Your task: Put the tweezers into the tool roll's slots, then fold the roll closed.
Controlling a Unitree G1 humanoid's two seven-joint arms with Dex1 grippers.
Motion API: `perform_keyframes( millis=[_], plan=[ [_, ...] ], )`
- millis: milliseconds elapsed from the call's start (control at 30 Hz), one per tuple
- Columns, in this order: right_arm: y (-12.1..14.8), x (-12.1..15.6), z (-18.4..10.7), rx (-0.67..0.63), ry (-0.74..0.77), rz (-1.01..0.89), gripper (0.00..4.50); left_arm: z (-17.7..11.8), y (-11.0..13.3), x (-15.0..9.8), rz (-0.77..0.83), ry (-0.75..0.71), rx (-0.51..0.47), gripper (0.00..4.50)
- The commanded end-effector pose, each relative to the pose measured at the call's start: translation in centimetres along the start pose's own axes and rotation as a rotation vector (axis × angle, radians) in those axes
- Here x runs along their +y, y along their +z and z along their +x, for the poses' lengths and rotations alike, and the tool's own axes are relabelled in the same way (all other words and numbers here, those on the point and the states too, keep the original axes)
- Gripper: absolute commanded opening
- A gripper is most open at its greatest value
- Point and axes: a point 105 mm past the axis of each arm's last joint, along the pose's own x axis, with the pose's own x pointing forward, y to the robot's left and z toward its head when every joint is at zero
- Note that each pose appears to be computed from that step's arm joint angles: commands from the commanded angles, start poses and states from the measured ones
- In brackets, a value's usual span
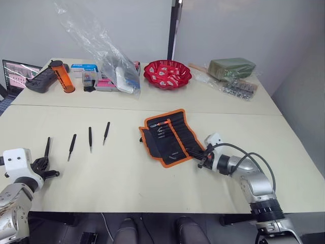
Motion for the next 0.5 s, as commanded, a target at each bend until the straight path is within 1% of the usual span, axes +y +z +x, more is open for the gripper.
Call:
perform_keyframes(
  millis=[33,133,233,300,333,367,433,500],
  plan=[
    [-1.9,1.0,0.6,0.056,0.036,0.037,0.0,-0.3,2.4,0.6,0.037,0.01,-0.088,0.04],
    [-1.8,1.0,0.6,0.052,0.033,0.04,0.0,-0.4,4.4,0.3,0.075,-0.015,-0.155,0.04],
    [-1.7,1.1,0.7,0.046,0.031,0.041,0.0,-0.2,6.7,-1.1,0.124,-0.09,-0.218,0.04],
    [-1.7,1.1,0.6,0.039,0.023,0.043,0.0,0.3,9.1,-4.3,0.31,-0.234,-0.268,0.04],
    [-1.8,1.2,0.5,0.039,0.02,0.043,0.0,0.4,10.0,-6.0,0.347,-0.317,-0.291,0.04],
    [-1.9,1.2,0.5,0.039,0.019,0.043,0.0,0.5,10.5,-7.0,0.362,-0.371,-0.305,0.04],
    [-2.0,1.3,0.4,0.036,0.012,0.048,0.0,0.4,11.3,-9.6,0.447,-0.511,-0.314,0.04],
    [-2.0,1.3,0.3,0.028,-0.005,0.05,0.0,0.1,11.8,-12.6,0.511,-0.675,-0.314,0.04]
  ],
)
